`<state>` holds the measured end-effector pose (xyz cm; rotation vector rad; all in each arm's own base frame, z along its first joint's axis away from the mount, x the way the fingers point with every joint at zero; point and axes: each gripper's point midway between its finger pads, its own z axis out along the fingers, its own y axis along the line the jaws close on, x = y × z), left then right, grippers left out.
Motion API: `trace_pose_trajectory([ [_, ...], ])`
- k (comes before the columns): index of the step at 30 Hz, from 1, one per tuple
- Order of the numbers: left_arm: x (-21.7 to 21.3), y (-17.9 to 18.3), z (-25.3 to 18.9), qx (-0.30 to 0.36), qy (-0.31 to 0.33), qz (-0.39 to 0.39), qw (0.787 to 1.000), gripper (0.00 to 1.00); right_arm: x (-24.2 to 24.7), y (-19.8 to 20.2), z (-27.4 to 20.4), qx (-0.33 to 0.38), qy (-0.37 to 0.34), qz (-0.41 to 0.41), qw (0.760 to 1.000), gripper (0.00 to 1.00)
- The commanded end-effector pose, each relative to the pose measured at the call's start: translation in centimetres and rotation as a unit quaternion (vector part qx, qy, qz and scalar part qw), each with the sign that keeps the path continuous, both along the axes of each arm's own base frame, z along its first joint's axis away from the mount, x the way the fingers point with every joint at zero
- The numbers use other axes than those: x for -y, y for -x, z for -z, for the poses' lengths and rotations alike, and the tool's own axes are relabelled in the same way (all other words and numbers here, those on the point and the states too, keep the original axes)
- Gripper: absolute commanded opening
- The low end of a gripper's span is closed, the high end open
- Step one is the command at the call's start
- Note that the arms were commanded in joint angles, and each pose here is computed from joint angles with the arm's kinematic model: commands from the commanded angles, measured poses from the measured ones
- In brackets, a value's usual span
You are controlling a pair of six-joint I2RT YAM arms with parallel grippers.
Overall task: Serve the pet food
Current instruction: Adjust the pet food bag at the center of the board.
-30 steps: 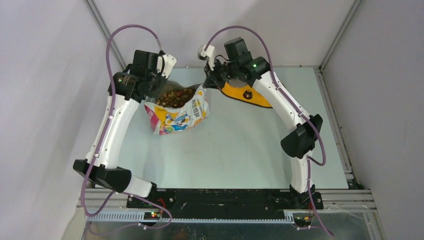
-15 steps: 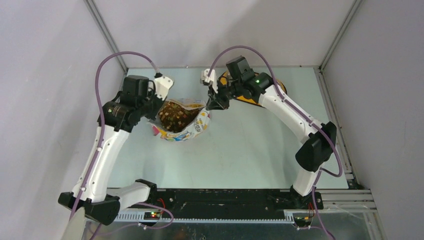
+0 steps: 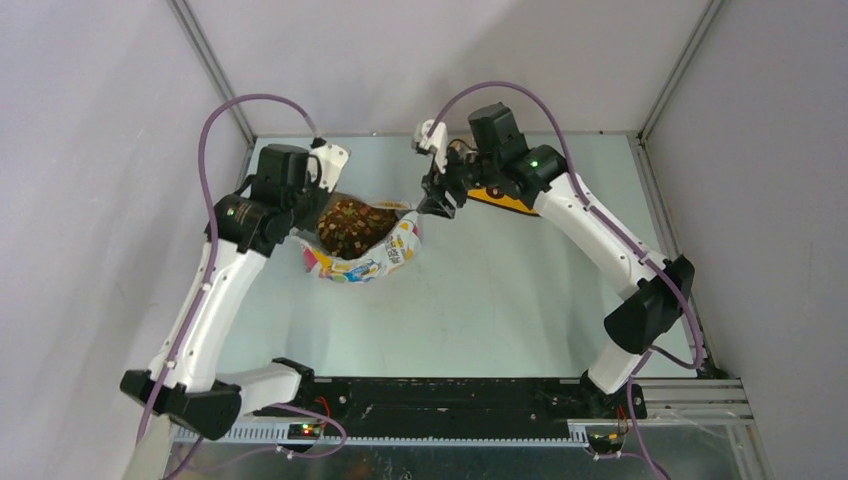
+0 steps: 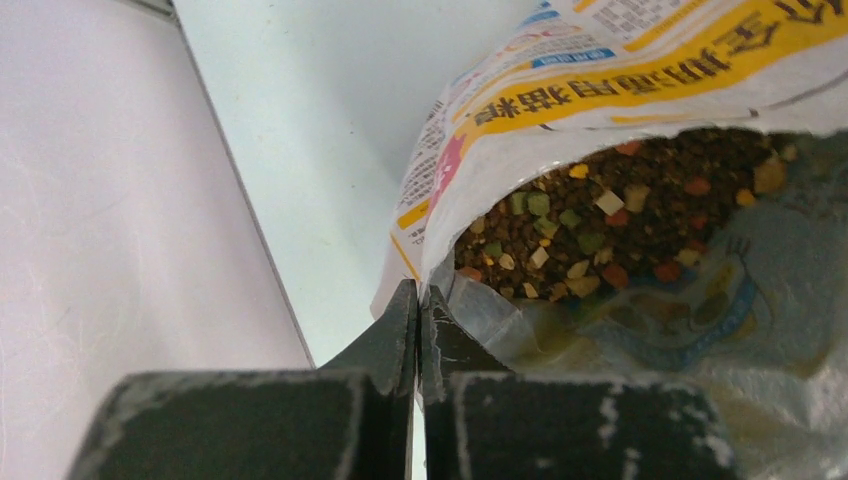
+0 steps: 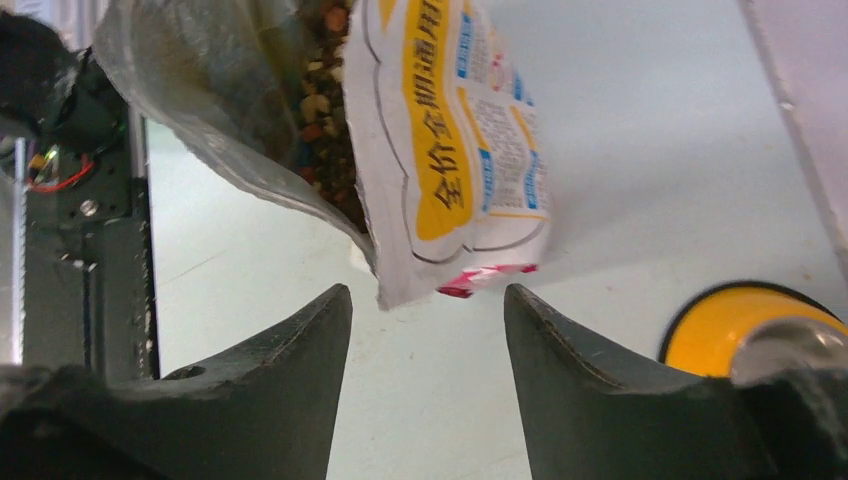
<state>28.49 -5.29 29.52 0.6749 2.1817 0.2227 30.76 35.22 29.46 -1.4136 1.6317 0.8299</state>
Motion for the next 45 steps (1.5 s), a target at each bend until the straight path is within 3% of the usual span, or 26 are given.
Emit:
trace_pose_trajectory([
  [1,-1.5,-4.0,-6.1,0.105,0.025,-0.082,0.991,0.0,3.0,-4.1,-4.9,0.029,-0.053,0.101,0.993,0.63],
  [8,-1.7,-7.0,-5.3,0.097,0.017,-0.099,0.99,0.0,9.4,-7.2,-6.3,0.024,-0.078,0.199,0.977,0.71],
  [16,-4.1,-8.9,-5.6,0.094,0.02,-0.158,0.983,0.0,19.6,-9.1,-2.2,0.04,-0.02,0.327,0.944,0.74],
  [22,-8.4,-9.2,-6.3,0.094,0.03,-0.232,0.968,0.0,25.8,-10.2,1.3,-0.015,-0.02,0.408,0.913,0.74],
  [34,-11.0,-7.1,-6.9,0.105,0.025,-0.283,0.953,0.0,27.8,-10.0,3.0,-0.043,-0.009,0.431,0.901,0.74],
  [37,-10.4,-7.2,-6.6,0.098,0.033,-0.267,0.958,0.0,29.1,-10.2,3.4,-0.046,-0.005,0.446,0.894,0.74],
  [39,-9.7,-7.3,-6.0,0.084,0.043,-0.25,0.964,0.06,29.6,-10.4,3.9,-0.045,0.007,0.456,0.889,0.74],
  [41,-8.8,-7.5,-5.6,0.075,0.054,-0.23,0.969,0.23,30.5,-10.8,4.5,-0.038,0.027,0.468,0.883,0.74],
  [42,-8.4,-7.7,-5.5,0.076,0.054,-0.222,0.971,0.39,30.8,-11.0,4.8,-0.037,0.034,0.473,0.88,0.74],
  [45,-7.6,-8.1,-5.4,0.078,0.052,-0.206,0.974,0.62,32.6,-11.7,6.7,-0.033,0.078,0.497,0.864,0.74],
])
